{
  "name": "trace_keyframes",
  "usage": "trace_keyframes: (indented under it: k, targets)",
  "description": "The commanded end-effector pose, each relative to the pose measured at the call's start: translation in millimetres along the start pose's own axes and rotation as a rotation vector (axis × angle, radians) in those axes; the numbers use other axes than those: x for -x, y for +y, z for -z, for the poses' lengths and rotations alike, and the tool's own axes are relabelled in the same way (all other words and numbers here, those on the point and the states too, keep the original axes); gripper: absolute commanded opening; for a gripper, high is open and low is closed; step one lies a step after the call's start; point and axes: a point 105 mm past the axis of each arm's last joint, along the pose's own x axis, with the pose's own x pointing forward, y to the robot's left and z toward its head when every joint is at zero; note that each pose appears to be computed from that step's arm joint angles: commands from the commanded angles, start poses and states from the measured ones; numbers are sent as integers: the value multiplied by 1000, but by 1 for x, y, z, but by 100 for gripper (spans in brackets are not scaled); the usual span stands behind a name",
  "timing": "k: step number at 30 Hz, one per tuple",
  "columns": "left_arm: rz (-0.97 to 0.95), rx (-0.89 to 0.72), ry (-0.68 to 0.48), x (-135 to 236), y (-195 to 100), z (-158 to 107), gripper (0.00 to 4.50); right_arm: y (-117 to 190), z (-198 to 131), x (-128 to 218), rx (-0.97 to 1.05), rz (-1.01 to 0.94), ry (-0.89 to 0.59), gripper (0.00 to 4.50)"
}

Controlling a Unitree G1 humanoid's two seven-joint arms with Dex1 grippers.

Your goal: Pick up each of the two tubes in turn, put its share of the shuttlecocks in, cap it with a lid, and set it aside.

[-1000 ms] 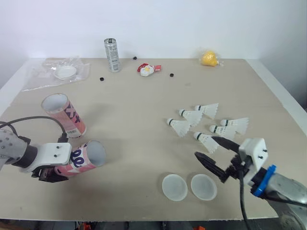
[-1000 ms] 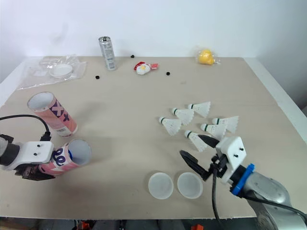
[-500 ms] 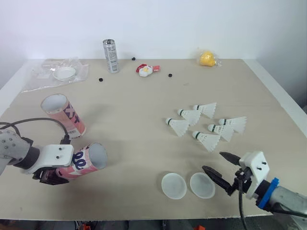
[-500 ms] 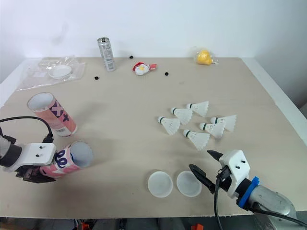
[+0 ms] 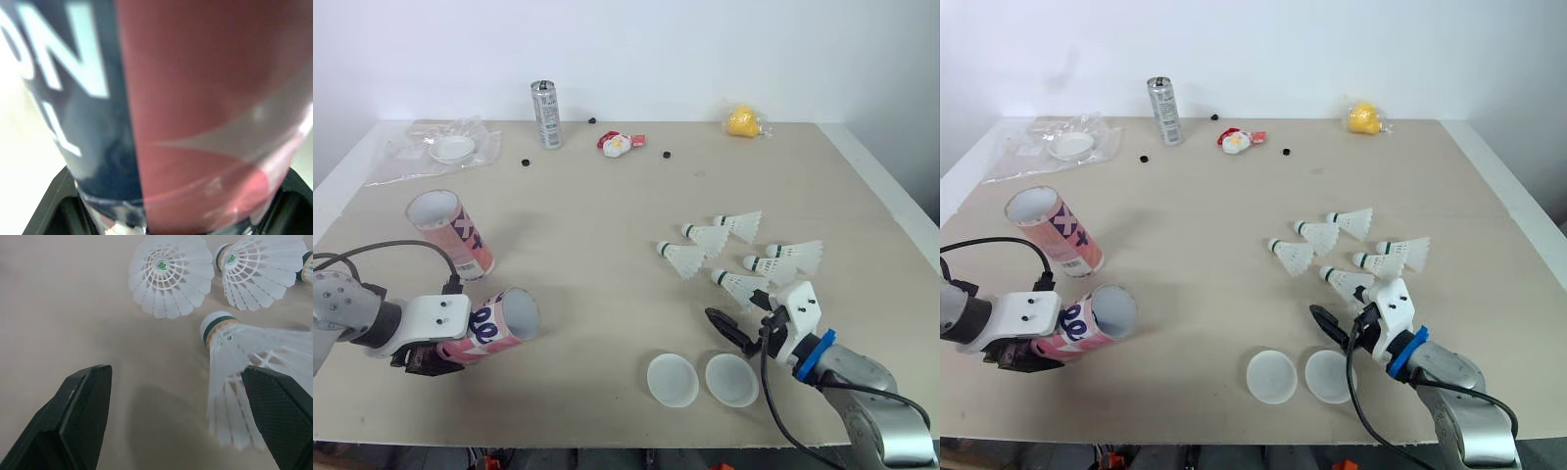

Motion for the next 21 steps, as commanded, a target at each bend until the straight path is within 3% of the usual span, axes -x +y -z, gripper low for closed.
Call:
trace_keyframes:
  k: [1,5,8,9,14,21]
  targets:
    - [13,-15,-28,-5,-5,-7,293,-1,-9,-3,20,0,-38,373]
    - [14,-13,-39,-7,-6,-9,293,-2,-7,-6,14,-1,-40,160]
    - [16,-13,-40,-7,-5,-9,293,-6,-6,-6,-4,20,-44,25]
    - [16,-13,-41,-7,-5,-9,293,-9,-6,-6,-27,33,-53,6]
    - [15,-16,-38,-7,-5,-8,293,-12,-15,3,-64,20,-77,6]
    - [-8,-32,-36,-1,2,-12,293,32,-67,16,-42,-327,-137,6]
